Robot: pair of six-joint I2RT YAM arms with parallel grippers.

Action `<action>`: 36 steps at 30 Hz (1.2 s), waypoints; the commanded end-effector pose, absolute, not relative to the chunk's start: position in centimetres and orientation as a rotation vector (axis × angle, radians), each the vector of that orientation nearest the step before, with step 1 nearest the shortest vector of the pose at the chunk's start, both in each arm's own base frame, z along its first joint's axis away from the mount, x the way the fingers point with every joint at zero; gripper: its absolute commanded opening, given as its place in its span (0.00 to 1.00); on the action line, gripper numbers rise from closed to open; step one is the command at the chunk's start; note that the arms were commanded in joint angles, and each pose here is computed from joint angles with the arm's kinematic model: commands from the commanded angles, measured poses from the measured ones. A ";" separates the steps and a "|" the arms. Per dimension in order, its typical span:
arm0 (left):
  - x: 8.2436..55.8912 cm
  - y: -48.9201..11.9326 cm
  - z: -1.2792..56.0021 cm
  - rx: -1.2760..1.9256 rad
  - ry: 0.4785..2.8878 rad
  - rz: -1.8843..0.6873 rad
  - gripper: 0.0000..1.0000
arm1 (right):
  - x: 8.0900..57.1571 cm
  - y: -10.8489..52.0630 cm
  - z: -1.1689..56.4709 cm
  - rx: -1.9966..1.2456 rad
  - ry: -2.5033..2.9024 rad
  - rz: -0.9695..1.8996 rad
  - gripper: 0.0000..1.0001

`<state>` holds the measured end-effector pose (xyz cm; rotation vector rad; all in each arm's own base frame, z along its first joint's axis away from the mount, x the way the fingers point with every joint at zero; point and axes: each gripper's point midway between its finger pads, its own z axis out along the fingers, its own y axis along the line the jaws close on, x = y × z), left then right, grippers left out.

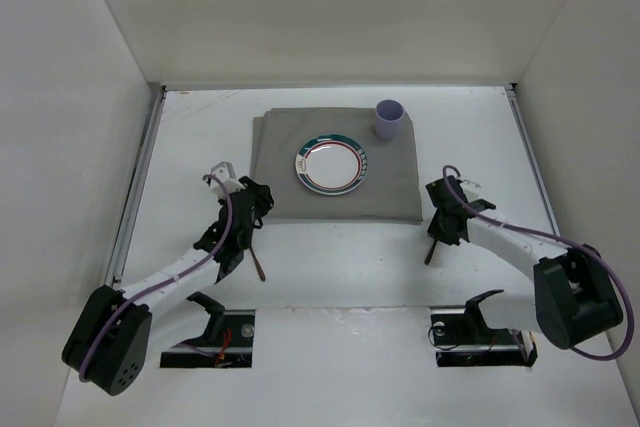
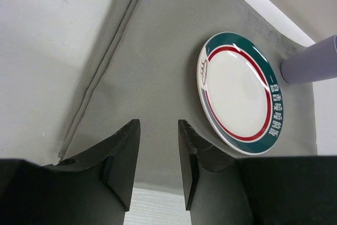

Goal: Set the dinner table for one person

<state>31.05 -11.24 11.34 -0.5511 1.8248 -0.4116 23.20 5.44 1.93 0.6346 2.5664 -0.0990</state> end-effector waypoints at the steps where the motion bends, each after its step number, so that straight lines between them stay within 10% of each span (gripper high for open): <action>1: 31.2 -11.0 11.7 -0.571 1.799 -0.433 0.33 | 23.9 6.1 2.7 0.626 2.561 -0.067 0.12; 14: 31.3 -11.1 11.1 -0.575 1.815 -0.435 0.33 | 33.9 12.5 13.7 0.201 2.356 -0.012 0.04; 36: 31.4 -11.2 10.8 -0.574 1.824 -0.428 0.33 | 43.5 17.6 7.4 0.078 2.453 0.085 0.04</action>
